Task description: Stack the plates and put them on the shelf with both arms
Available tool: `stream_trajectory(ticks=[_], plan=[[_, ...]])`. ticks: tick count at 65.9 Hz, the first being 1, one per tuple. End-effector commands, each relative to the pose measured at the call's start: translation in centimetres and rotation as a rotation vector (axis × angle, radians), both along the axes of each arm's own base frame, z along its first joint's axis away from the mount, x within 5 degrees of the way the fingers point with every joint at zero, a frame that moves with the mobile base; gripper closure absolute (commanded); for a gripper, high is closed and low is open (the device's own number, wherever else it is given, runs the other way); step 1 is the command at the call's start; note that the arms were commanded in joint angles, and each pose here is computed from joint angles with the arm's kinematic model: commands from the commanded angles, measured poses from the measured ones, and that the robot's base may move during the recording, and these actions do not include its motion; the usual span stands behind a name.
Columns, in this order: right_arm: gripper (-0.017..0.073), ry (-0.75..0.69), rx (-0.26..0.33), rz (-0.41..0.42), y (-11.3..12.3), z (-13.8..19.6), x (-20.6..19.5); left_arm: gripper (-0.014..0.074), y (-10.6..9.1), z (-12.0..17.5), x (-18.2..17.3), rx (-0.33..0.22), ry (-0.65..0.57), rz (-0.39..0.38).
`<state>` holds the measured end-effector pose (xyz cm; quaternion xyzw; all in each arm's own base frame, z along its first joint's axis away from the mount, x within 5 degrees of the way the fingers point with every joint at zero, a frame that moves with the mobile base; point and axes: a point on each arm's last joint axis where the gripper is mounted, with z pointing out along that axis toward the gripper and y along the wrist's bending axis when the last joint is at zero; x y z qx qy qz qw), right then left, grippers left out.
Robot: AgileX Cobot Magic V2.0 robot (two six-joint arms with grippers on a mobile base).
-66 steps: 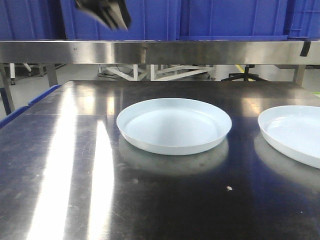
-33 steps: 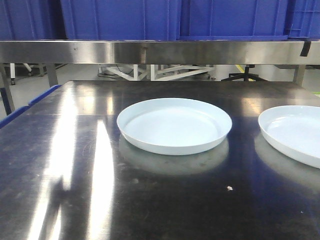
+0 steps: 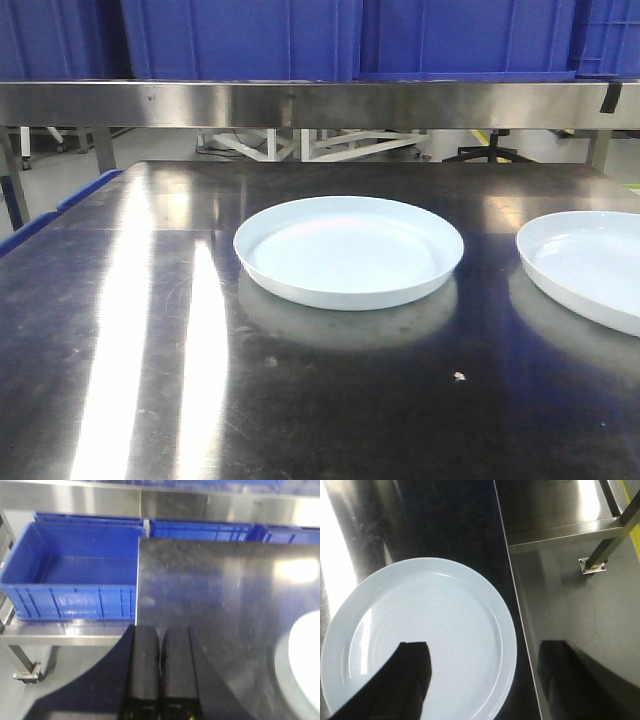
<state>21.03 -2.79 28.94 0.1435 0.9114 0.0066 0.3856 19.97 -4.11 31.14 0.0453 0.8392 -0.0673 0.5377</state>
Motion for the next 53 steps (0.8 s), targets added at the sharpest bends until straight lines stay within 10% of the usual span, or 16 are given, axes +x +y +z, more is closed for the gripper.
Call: stream_trajectory(ticks=[1,53], plan=[[0.0000,-0.115,-0.024,0.007,-0.1,1.9,0.5,0.0504,0.0,0.9,-0.8,-0.036,-0.130,-0.015],[0.0000,-0.115,-0.024,0.007,-0.1,1.9,0.5,0.0505,0.5,-2.2,-2.6,-0.014,-0.062,-0.016]])
